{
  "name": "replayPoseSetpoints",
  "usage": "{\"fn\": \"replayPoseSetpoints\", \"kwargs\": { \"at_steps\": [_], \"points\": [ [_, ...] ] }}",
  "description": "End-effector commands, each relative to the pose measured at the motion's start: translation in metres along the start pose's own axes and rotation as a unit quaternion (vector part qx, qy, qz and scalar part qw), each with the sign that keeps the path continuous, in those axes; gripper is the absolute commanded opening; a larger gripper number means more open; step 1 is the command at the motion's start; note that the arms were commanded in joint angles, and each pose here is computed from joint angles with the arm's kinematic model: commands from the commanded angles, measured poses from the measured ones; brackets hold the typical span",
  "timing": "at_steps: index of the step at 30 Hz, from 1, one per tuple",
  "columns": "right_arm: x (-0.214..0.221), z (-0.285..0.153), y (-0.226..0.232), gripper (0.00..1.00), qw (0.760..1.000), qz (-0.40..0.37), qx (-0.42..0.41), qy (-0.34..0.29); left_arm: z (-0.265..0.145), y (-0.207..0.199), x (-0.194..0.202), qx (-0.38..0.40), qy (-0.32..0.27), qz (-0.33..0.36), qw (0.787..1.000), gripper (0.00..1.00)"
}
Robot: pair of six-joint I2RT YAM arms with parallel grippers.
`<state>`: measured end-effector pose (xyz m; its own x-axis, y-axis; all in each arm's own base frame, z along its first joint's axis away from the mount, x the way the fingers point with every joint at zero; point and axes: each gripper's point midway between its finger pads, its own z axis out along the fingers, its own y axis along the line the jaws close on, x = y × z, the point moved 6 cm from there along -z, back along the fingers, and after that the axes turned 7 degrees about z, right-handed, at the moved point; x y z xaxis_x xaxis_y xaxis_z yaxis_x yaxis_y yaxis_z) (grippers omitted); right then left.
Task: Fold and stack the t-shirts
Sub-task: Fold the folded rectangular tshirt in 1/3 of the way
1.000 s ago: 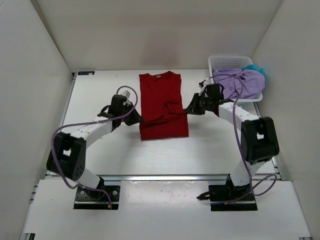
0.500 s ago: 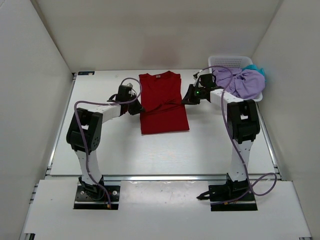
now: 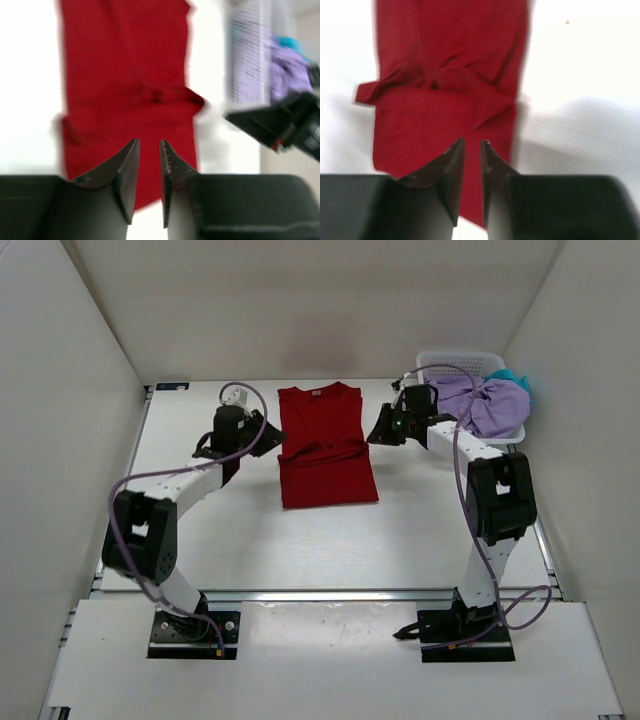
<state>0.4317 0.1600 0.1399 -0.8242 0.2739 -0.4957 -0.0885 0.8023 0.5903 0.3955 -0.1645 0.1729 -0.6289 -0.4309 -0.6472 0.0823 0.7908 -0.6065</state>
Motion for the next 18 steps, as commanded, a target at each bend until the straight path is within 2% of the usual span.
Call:
{"fn": "replayPoseSetpoints", "kwargs": {
  "at_steps": [1,3,6,9,14,18],
  "points": [
    [-0.008,-0.015,0.042,0.02,0.996,-0.052,-0.038,-0.058,-0.019,-0.033,0.03,0.051,-0.008,0.017,0.999,0.32],
    [0.013,-0.002,0.054,0.0,0.996,-0.06,-0.063,-0.023,-0.018,-0.034,0.076,0.059,0.035,0.02,0.997,0.3],
    [0.032,0.019,0.064,0.0,0.995,-0.075,-0.067,0.013,-0.013,-0.021,0.116,0.055,0.078,0.005,0.995,0.28],
    [0.048,0.035,0.075,0.0,0.992,-0.09,-0.08,0.043,-0.009,-0.004,0.139,0.036,0.107,0.003,0.994,0.24],
    [0.073,0.062,0.077,0.0,0.989,-0.1,-0.072,0.082,-0.015,0.02,0.159,0.017,0.126,-0.001,0.992,0.25],
    [0.073,0.079,0.075,0.0,0.989,-0.099,-0.067,0.09,-0.019,0.026,0.166,0.011,0.132,0.009,0.991,0.25]
  ]
}}
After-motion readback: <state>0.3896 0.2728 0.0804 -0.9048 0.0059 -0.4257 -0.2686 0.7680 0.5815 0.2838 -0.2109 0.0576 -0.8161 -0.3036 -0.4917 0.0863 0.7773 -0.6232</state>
